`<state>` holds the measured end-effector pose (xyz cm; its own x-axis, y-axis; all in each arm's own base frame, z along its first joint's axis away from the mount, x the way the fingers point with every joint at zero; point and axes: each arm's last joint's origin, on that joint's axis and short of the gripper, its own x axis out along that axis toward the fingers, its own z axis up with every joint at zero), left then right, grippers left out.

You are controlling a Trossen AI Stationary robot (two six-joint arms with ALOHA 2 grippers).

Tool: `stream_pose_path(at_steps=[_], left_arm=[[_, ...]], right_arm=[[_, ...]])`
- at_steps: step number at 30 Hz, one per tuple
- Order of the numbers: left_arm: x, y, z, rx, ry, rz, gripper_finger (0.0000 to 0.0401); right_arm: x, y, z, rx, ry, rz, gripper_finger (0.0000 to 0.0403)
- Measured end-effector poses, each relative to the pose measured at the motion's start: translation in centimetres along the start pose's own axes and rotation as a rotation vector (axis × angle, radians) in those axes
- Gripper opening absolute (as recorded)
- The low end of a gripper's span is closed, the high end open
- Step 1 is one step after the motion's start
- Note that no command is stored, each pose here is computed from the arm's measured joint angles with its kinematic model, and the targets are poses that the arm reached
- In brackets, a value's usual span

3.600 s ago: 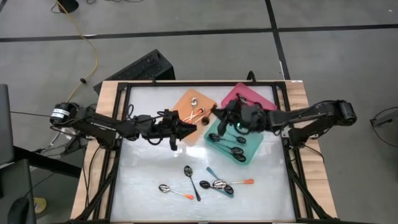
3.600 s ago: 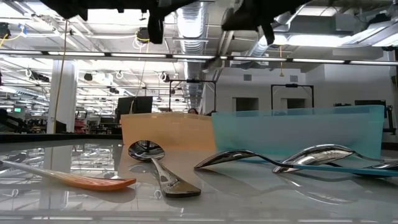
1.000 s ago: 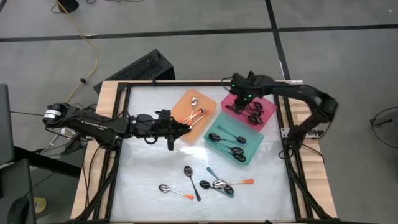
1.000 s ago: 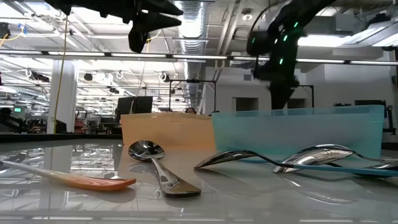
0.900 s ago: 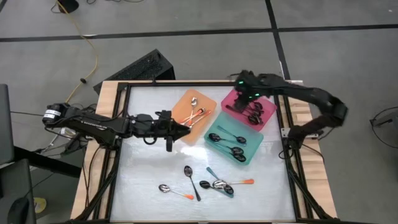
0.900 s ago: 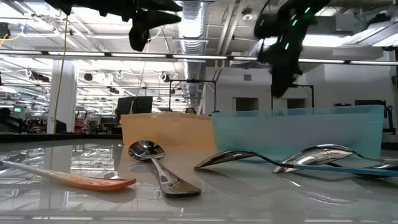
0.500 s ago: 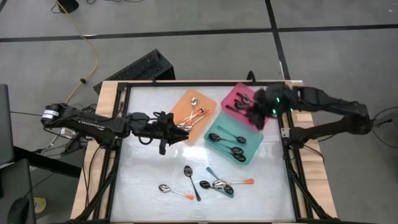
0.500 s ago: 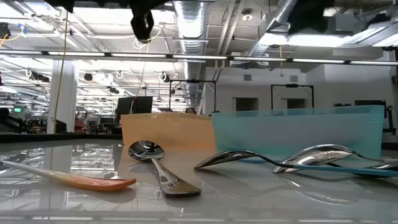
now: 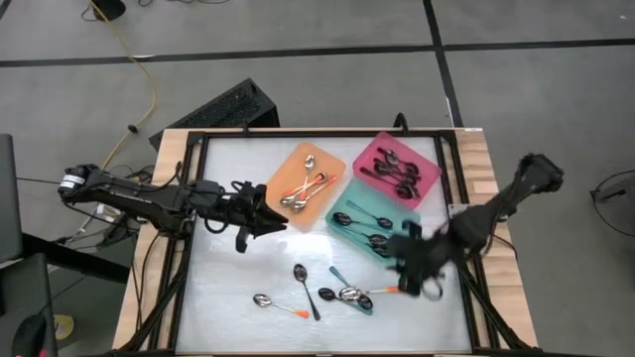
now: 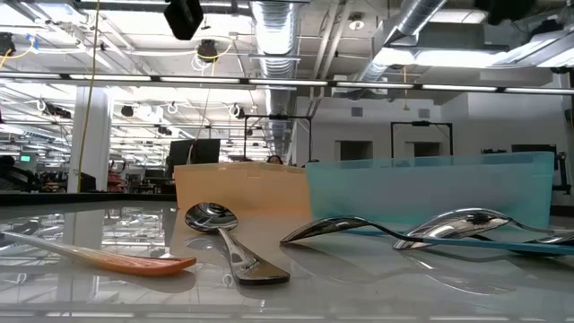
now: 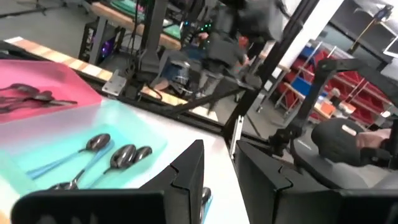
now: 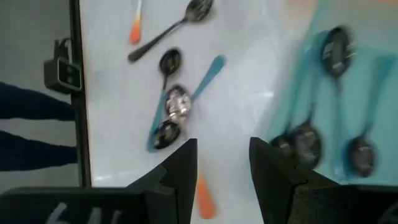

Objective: Sort silverware by color (type)
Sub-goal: Put the blue spoon into the blue bin

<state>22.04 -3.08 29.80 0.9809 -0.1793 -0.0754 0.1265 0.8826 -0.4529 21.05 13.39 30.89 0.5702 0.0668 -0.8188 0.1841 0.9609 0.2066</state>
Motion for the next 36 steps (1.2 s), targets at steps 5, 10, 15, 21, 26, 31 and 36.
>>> stream_pose_path(at_steps=[5, 10, 15, 21, 26, 31, 36], left_arm=[[-0.3, -0.1, -0.4, -0.001, 0.043, 0.018, 0.0076], [-0.1, -0.1, -0.8, -0.001, 0.069, 0.023, 0.0076], [-0.1, -0.1, -0.8, -0.001, 0.068, 0.024, 0.0076], [-0.1, 0.1, -1.1, -0.002, 0.097, 0.04, 0.0076], [-0.2, 0.4, -1.5, -0.001, 0.136, 0.089, 0.0076], [-0.2, 0.5, -1.7, 0.003, 0.151, 0.105, 0.0076], [-0.3, 0.6, -1.8, 0.019, 0.163, 0.126, 0.0076]], right_arm=[[4.1, 4.3, -2.1, -0.011, 0.03, -0.005, 0.0152], [8.4, 7.3, -3.5, -0.02, 0.06, 0.054, 0.0152], [11.9, 8.6, -4.3, -0.013, 0.111, 0.116, 0.0152], [15.1, 9.0, -5.4, -0.008, 0.15, 0.084, 0.0152], [17.0, 8.8, -5.5, -0.006, 0.153, 0.065, 0.0152], [18.5, 8.4, -5.0, -0.016, 0.127, 0.069, 0.0152], [19.5, 7.5, -3.9, 0.021, 0.111, 0.056, 0.0152]])
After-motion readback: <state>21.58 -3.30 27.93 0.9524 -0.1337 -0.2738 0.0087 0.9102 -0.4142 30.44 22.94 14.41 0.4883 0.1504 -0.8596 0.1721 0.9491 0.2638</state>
